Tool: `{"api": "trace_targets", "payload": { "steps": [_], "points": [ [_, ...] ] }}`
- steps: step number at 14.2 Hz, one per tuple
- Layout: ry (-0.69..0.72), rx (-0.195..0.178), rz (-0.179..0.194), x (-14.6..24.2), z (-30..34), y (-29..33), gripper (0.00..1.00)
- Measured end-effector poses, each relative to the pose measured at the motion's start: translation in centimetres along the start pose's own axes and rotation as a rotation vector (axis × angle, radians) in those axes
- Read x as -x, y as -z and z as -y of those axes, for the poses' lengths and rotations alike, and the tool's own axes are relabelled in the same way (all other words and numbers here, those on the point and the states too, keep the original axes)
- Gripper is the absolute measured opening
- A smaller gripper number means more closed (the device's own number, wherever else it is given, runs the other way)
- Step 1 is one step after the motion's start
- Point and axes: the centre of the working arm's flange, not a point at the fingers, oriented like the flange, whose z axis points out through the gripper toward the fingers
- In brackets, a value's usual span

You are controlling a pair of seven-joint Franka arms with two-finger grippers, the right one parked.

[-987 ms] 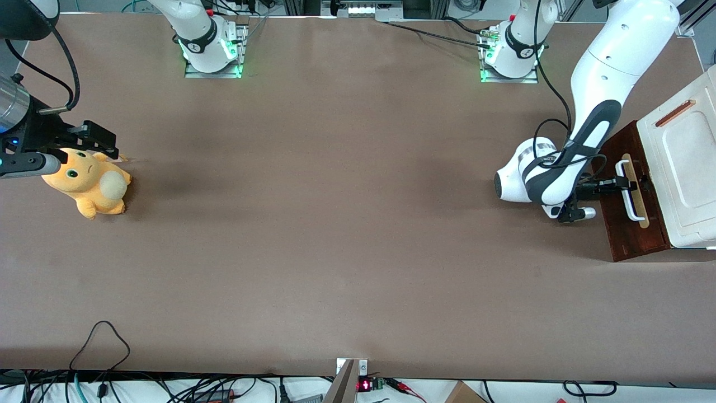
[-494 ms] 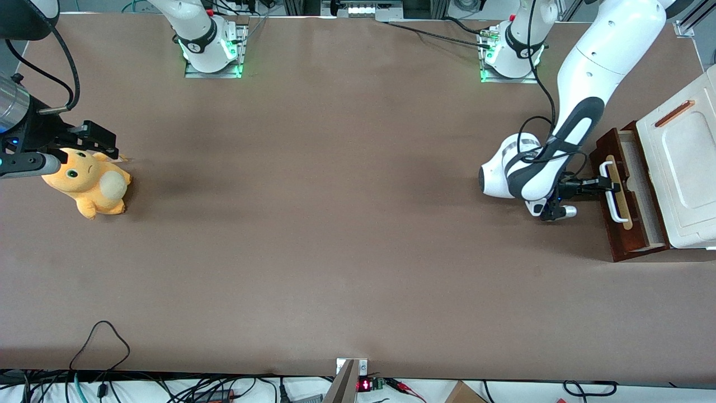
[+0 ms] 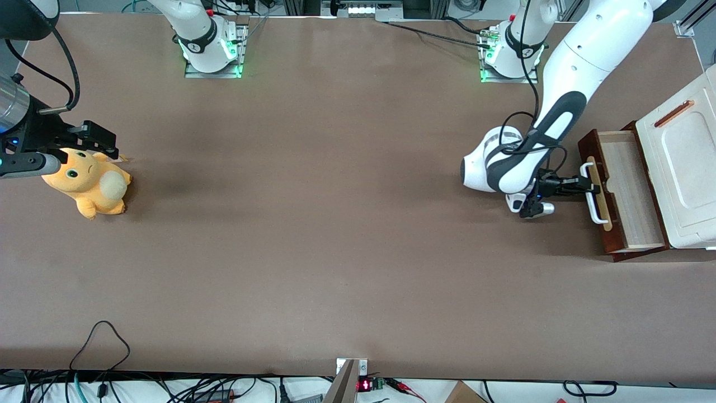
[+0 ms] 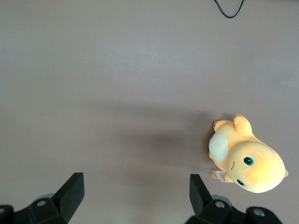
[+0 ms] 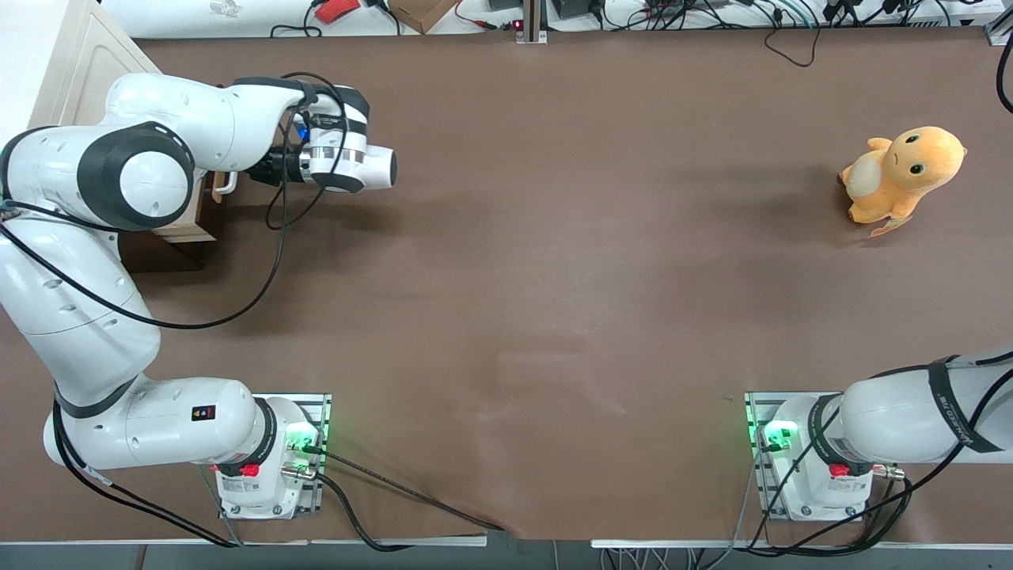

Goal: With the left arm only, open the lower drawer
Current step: 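Pull the handle with the left gripper, sliding the drawer out, then open the left gripper and lift it away from the handle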

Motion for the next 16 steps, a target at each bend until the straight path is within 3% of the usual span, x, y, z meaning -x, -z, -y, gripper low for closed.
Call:
{"api": "trace_targets", "payload": {
  "steps": [3, 5, 7, 9, 10, 12, 16],
  "points": [
    [0.002, 0.01, -0.036, 0.0, 0.2, 2.2, 0.18],
    [-0.024, 0.052, -0.081, -0.6, 0.2, 3.6, 0.32],
    [-0.038, 0.072, -0.101, -1.3, 1.0, 4.3, 0.52],
    [-0.038, 0.093, -0.101, -1.8, 2.0, 4.1, 0.67],
    [-0.027, 0.128, -0.081, -2.2, 2.8, 4.1, 0.81],
    [0.002, 0.288, -0.018, -3.3, 6.2, 4.9, 0.99],
    [0.079, 0.627, 0.022, -4.1, 17.6, 7.0, 1.0]
  ]
}}
